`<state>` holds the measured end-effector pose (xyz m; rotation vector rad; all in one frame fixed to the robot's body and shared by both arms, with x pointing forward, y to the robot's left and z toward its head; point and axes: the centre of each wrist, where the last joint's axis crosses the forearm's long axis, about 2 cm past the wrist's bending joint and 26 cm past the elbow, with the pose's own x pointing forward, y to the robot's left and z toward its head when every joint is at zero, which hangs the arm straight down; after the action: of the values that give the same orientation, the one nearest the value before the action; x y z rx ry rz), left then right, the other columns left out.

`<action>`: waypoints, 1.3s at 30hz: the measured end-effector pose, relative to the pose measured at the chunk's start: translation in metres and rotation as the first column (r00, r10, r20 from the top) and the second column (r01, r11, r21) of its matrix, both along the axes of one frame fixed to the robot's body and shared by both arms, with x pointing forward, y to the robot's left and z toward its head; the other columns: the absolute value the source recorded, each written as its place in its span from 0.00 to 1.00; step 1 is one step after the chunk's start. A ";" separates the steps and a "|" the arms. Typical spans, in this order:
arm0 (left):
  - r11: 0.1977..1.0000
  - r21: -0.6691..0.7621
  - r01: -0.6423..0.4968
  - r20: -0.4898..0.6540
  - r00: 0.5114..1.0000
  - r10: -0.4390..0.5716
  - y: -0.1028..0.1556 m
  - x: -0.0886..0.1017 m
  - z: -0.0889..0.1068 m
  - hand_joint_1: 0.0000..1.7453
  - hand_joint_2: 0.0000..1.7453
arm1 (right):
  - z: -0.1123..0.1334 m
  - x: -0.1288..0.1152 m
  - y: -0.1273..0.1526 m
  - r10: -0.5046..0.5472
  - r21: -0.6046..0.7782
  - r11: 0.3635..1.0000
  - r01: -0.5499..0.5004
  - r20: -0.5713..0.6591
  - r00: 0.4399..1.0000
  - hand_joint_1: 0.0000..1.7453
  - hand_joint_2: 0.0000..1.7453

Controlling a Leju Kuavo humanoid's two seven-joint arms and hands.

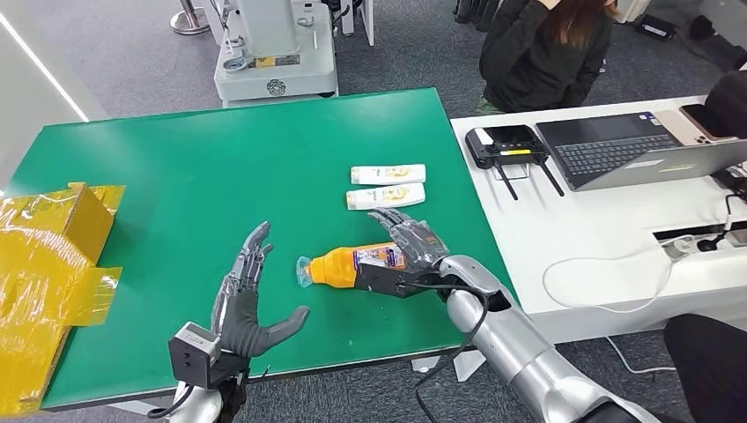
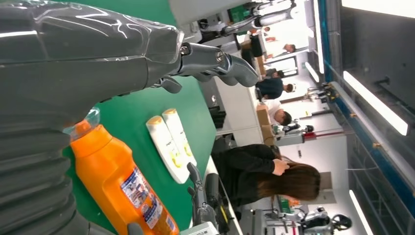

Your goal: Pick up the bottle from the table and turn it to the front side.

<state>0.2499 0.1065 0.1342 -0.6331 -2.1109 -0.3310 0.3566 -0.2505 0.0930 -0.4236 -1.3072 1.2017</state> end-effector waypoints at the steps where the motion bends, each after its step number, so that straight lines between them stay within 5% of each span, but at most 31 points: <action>1: 1.000 0.001 0.009 -0.005 1.000 -0.009 0.000 0.000 0.000 0.00 1.00 | -0.001 0.001 -0.001 0.006 -0.010 1.000 -0.006 -0.017 1.000 0.00 1.00; 16: 0.983 -0.081 0.164 -0.085 0.982 -0.170 -0.005 0.007 -0.002 0.00 1.00 | -0.016 0.013 -0.020 -0.010 -0.233 0.972 -0.025 -0.148 0.989 0.00 1.00; 20: 0.970 -0.133 0.204 -0.136 0.966 -0.222 -0.004 0.008 -0.004 0.00 1.00 | -0.015 0.018 -0.022 -0.024 -0.304 0.952 -0.033 -0.183 0.983 0.97 1.00; 21: 0.967 -0.147 0.209 -0.147 0.962 -0.231 -0.003 0.008 -0.004 0.00 1.00 | -0.014 0.020 -0.022 -0.026 -0.314 0.949 -0.035 -0.190 0.981 1.00 1.00; 39: 0.931 -0.296 0.212 -0.254 0.922 -0.291 0.011 0.012 -0.013 0.00 1.00 | -0.013 0.024 -0.023 -0.014 -0.344 0.937 -0.055 -0.195 0.981 1.00 1.00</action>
<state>0.2620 0.1172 0.1209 -1.0533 -1.7993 -0.0869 0.3808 -0.2739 0.0798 -0.5319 -0.9334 1.4612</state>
